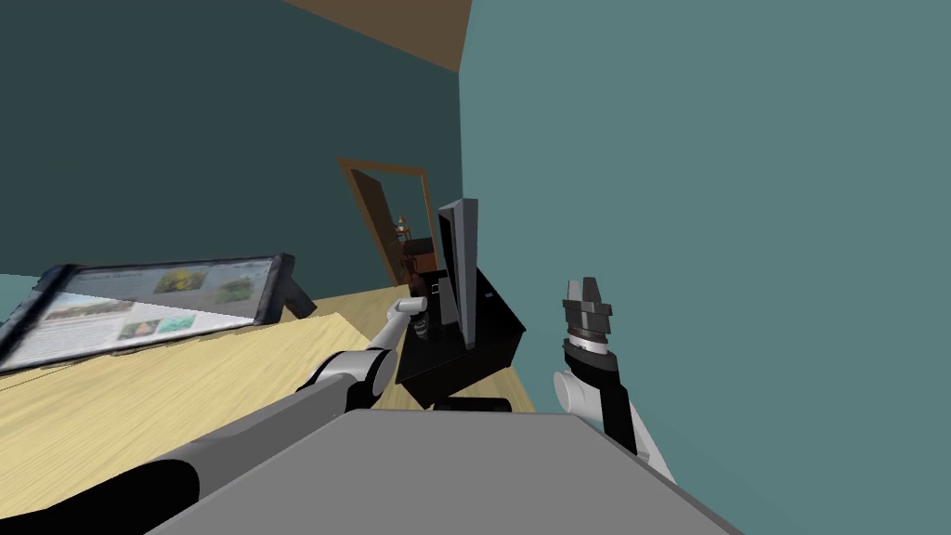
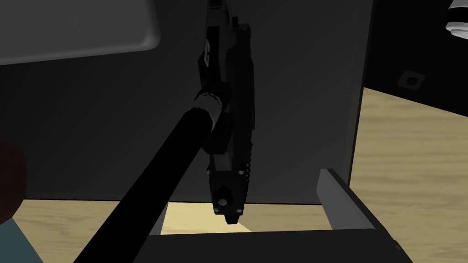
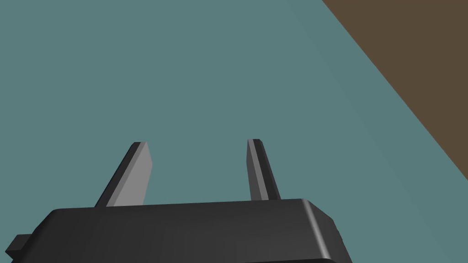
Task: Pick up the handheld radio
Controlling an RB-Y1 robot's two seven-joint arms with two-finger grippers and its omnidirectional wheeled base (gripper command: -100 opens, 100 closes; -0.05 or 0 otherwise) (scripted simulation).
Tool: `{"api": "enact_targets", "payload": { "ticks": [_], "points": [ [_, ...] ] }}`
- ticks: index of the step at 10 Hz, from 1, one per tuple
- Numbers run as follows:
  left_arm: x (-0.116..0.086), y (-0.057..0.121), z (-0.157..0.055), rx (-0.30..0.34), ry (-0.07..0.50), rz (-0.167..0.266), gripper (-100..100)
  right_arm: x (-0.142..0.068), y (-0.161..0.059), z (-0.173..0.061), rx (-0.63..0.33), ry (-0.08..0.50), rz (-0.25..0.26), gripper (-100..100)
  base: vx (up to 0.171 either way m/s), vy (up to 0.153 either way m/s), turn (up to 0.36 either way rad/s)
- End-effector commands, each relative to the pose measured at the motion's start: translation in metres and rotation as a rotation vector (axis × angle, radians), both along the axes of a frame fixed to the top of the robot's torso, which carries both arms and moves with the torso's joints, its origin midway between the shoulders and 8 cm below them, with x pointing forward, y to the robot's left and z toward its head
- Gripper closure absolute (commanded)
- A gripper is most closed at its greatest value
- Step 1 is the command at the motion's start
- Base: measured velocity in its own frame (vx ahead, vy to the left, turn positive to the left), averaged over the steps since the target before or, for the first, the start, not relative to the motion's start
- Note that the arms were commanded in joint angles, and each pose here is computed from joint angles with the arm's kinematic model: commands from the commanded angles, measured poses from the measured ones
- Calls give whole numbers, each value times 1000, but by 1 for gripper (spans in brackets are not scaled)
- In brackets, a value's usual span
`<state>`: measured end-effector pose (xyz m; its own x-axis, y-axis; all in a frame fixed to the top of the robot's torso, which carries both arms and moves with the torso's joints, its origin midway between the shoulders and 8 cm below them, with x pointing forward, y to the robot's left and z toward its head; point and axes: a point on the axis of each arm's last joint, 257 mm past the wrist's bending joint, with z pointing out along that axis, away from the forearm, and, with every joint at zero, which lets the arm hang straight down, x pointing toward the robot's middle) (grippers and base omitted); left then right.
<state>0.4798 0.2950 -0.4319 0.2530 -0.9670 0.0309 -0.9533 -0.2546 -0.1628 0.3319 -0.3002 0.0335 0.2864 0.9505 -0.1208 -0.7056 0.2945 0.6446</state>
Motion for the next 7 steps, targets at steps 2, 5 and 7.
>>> {"api": "enact_targets", "payload": {
  "ticks": [2,5,7],
  "points": [
    [-6,-1,-15,-1,-2,-1,-100,0,0,0,0,0,0,0,7,-9,25],
    [-4,-1,-12,-1,-3,0,100,0,0,0,0,0,0,0,0,0,0],
    [-3,-1,-11,-1,-5,0,100,0,0,0,0,0,0,0,0,0,0]
  ]
}}
